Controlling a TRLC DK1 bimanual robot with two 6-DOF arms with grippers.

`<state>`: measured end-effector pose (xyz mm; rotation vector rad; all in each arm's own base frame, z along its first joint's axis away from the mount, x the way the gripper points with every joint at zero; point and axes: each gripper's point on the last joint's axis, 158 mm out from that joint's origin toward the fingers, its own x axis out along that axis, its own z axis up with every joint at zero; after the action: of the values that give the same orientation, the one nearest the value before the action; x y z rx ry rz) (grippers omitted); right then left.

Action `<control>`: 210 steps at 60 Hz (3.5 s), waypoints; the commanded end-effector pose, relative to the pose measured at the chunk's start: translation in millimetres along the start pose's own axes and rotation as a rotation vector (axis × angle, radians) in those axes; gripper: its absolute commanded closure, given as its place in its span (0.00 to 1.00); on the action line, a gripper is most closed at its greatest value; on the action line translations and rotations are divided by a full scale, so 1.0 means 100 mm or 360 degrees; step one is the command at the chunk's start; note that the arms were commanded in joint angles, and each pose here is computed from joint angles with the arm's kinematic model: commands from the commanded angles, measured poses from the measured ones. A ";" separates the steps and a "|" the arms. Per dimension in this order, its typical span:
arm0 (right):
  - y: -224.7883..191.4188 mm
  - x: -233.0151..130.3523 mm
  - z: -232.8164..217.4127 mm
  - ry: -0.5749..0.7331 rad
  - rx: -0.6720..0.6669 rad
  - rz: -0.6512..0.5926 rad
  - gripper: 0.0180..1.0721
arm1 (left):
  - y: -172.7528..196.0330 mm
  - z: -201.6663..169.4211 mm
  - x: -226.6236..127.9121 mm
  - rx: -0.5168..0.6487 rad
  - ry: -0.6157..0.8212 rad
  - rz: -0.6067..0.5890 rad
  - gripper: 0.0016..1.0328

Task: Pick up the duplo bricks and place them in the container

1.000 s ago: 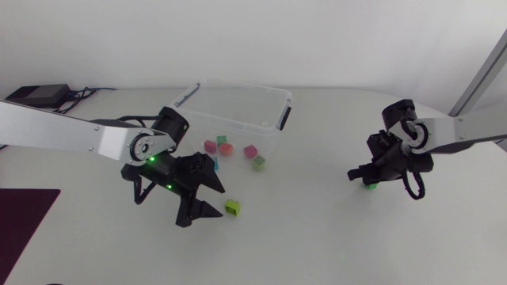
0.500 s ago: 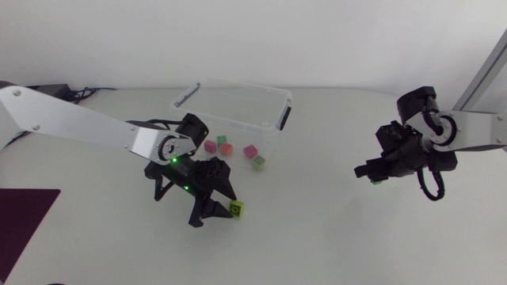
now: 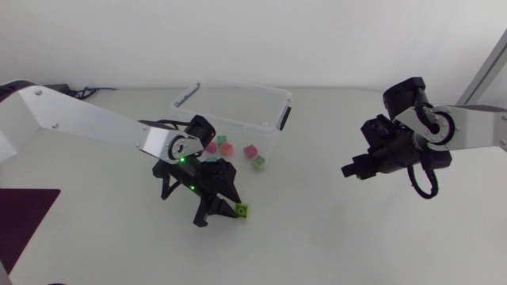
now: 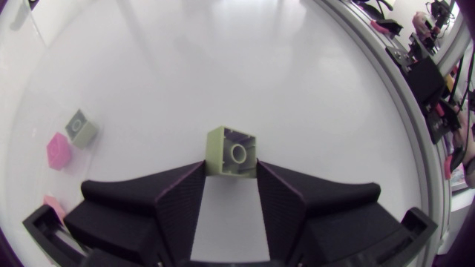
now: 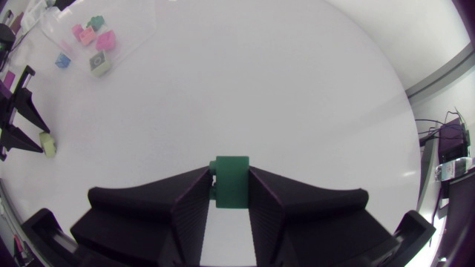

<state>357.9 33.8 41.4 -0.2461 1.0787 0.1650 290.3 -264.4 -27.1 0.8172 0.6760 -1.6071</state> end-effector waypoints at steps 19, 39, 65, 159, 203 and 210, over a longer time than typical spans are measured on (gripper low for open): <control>0.08 -0.07 0.05 -0.0033 -0.0004 0.0025 0.70 | 0.03 0.14 -0.33 -0.0002 -0.0042 0.0139 0.80; 0.28 -0.24 0.39 -0.0153 -0.0061 0.0062 0.70 | 0.43 0.26 -0.91 -0.0073 -0.0140 0.0411 0.80; 0.62 -0.63 0.91 -0.0303 -0.0121 0.0106 0.70 | 1.09 0.51 -1.74 -0.0216 -0.0348 0.0807 0.80; 1.14 -0.83 1.80 -0.0549 -0.0261 0.0144 0.69 | 1.60 0.43 -2.94 -0.0829 -0.0567 0.1448 0.04; 1.86 -0.44 2.26 -0.0591 -0.0511 0.0207 0.33 | 0.89 -0.33 -2.06 -0.1017 -0.0429 0.1315 0.04; 1.90 -0.41 2.23 -0.0566 -0.0525 0.0204 0.12 | 0.95 -0.46 -1.86 -0.1081 -0.0409 0.1283 0.04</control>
<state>479.4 272.2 155.5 -0.4077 0.7066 0.4810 411.4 -135.4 123.8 0.3299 0.4818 -0.6582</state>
